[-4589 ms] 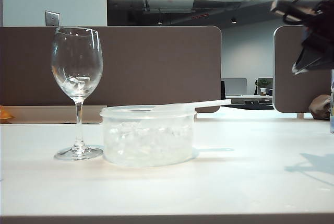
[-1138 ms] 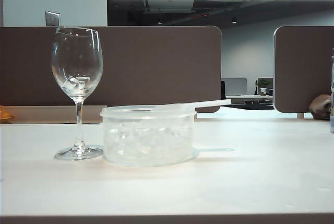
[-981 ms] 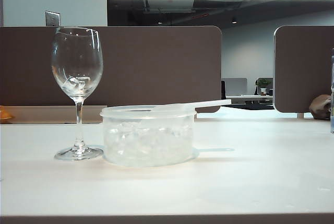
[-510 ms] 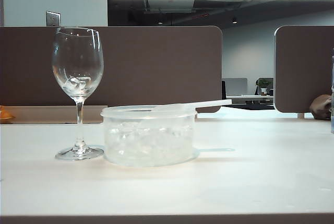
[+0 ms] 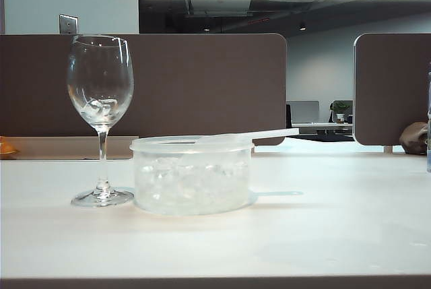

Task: Pick up an ice shovel filled with ice cubes and pour the ice from the shovel into the glass.

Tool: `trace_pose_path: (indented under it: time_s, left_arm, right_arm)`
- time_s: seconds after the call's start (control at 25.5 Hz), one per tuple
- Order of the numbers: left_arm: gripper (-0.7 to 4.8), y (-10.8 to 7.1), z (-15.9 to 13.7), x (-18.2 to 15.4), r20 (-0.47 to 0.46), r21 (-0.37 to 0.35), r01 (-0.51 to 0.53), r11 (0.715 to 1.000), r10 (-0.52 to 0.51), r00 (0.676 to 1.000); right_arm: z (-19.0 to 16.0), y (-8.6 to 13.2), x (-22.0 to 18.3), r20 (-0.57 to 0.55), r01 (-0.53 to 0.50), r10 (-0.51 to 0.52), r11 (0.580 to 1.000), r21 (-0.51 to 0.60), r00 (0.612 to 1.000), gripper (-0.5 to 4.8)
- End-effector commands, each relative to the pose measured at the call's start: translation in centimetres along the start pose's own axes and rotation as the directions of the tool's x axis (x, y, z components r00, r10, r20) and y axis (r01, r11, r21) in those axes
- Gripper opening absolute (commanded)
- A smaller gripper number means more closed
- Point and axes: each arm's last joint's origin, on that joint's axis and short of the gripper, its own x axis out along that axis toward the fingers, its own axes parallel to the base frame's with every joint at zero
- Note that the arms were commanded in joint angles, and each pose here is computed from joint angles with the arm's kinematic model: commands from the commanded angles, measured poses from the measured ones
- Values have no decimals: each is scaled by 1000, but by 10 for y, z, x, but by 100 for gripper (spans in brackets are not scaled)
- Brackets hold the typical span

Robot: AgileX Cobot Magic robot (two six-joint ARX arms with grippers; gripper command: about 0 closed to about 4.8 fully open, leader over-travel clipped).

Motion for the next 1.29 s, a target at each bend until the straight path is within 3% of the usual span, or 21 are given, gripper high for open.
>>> trace_pose_path:
  time_s: [0.04, 1.29]
  left_arm:
    - [29, 6, 1, 0, 7, -13, -56, 998, 56, 998]
    - [29, 12, 1, 0, 5, -23, -121, 992, 122, 993]
  right_arm:
    - [1, 0, 0, 3, 3, -3, 1000, -3, 1000, -5]
    - [1, 0, 0, 3, 3, -3, 1000, -3, 1000, -5]
